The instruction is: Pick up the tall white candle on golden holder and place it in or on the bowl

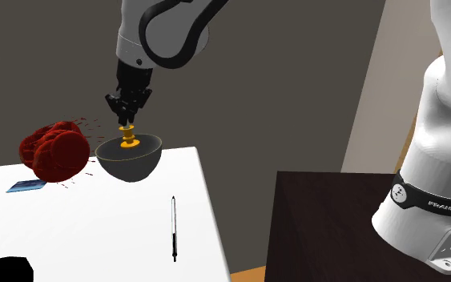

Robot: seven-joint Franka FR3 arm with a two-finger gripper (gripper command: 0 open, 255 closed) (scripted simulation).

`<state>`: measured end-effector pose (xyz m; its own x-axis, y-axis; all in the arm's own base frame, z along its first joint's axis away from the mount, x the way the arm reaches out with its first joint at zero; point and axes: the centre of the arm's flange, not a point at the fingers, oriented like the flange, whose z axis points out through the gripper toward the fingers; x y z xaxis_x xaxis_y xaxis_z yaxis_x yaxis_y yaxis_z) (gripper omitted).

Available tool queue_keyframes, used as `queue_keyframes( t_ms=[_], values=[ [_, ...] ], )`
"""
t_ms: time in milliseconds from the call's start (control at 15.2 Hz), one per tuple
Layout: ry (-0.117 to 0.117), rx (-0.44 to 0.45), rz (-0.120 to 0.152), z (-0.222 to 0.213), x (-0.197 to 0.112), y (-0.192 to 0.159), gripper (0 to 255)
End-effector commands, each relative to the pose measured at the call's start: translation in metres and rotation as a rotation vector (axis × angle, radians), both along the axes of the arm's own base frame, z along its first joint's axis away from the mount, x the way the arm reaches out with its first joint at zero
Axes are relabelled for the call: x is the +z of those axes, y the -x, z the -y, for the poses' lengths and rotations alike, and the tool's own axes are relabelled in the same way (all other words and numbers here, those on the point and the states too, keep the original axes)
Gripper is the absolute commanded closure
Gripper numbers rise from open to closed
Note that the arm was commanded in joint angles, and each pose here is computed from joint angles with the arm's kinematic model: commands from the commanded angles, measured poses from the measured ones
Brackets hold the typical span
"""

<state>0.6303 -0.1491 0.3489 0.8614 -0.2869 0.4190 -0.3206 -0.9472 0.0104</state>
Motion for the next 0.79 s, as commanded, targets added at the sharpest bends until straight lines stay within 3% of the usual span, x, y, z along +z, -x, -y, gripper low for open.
queue_keyframes(
  t_ms=[0, 330, 594, 726],
  values=[
    [0.000, 0.000, 0.000, 0.000, 0.000, 0.000, 0],
    [0.000, 0.000, 0.000, 0.000, 0.000, 0.000, 0],
    [0.000, 0.000, 0.000, -0.007, 0.045, 0.020, 0],
    [0.000, 0.000, 0.000, -0.007, 0.045, 0.020, 0]
  ],
)
